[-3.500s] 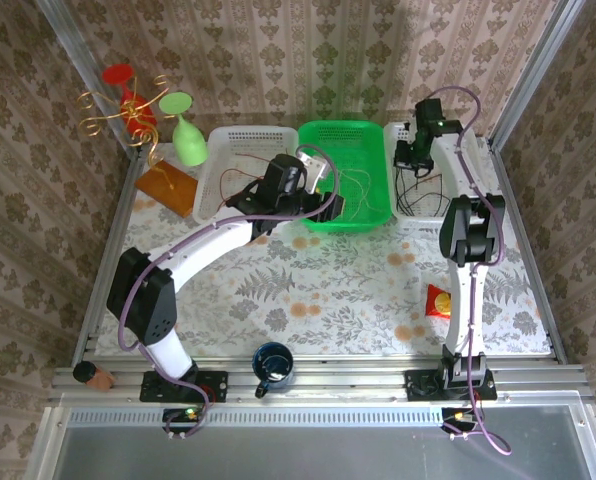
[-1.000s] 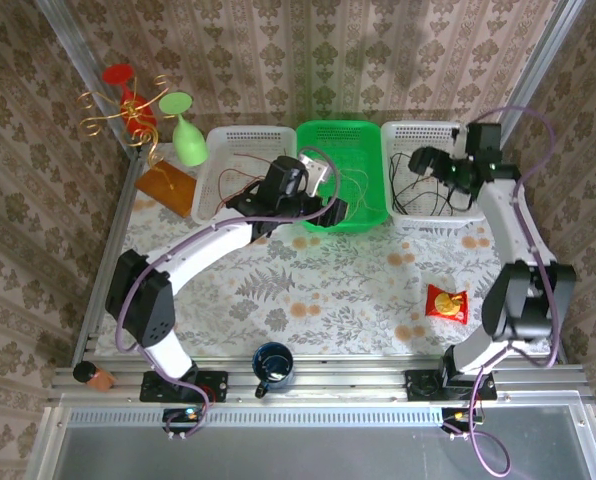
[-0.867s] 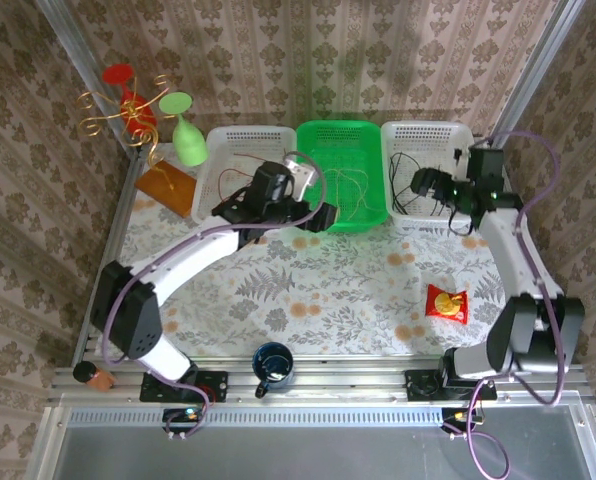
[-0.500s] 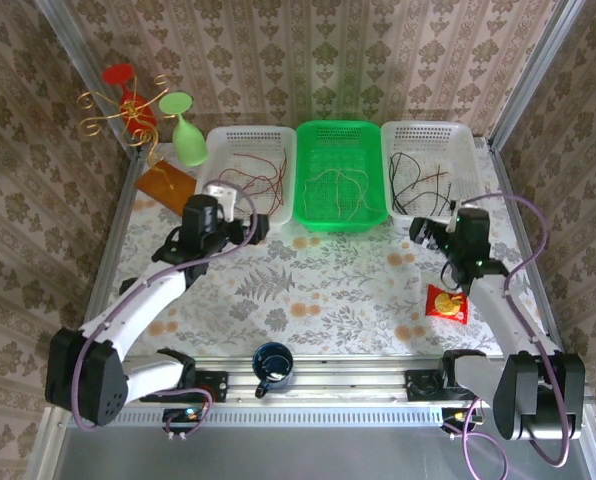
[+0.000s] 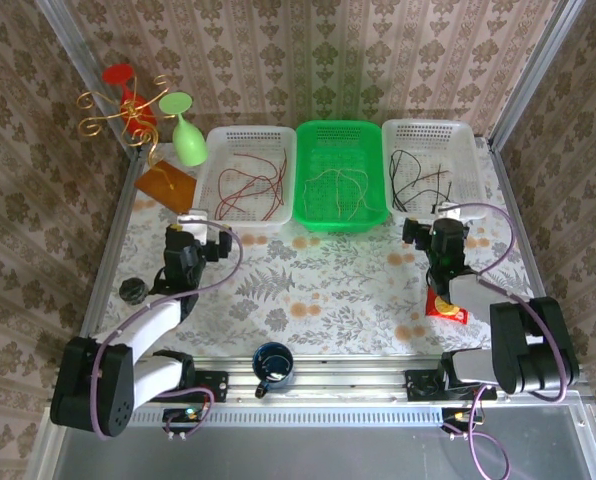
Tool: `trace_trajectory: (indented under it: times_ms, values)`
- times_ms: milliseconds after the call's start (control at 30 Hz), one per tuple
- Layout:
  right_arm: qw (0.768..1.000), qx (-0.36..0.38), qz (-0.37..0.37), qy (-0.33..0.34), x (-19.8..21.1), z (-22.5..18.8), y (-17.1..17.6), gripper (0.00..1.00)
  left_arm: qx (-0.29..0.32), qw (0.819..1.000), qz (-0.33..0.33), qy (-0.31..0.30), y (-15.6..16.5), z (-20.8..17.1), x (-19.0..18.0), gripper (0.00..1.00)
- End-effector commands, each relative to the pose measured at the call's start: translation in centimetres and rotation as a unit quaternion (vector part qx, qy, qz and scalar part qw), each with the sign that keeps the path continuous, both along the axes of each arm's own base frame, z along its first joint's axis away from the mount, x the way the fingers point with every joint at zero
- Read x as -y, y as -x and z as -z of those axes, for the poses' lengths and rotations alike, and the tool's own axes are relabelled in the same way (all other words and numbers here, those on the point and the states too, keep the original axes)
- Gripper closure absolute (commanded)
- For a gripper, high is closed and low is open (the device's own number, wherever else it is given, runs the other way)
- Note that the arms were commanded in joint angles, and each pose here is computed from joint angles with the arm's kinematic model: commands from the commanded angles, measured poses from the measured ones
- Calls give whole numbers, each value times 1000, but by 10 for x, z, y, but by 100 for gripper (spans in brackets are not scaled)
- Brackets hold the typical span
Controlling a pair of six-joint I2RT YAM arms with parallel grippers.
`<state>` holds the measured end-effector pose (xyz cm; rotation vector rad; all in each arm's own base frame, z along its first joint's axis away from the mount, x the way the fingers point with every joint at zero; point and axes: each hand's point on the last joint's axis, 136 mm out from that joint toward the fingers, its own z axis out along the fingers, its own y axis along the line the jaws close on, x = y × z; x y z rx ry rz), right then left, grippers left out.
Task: Untangle the cables
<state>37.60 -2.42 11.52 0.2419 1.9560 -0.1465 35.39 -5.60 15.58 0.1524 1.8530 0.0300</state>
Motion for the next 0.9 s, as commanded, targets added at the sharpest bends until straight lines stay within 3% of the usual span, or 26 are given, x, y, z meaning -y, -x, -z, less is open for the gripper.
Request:
trace_trajectory:
  times_ms: [0, 133, 267, 467, 867]
  values:
    - [998, 62, 3, 27, 4, -3, -4, 0, 47, 999, -13, -23, -7, -8, -14, 0]
    - [997, 49, -36, 37, -12, 6, -13, 0, 26, 998, -12, -61, -11, 9, -25, 0]
    - [998, 33, -43, 39, -14, 15, -17, 0, 62, 997, -35, -29, -12, 16, -44, 0]
    - [998, 31, -41, 35, -13, 15, -18, 0, 65, 997, -43, -13, -21, 47, -52, 0]
    - [998, 20, -57, 13, -12, 18, -23, 0, 4, 997, -76, -17, -40, 55, -63, 0]
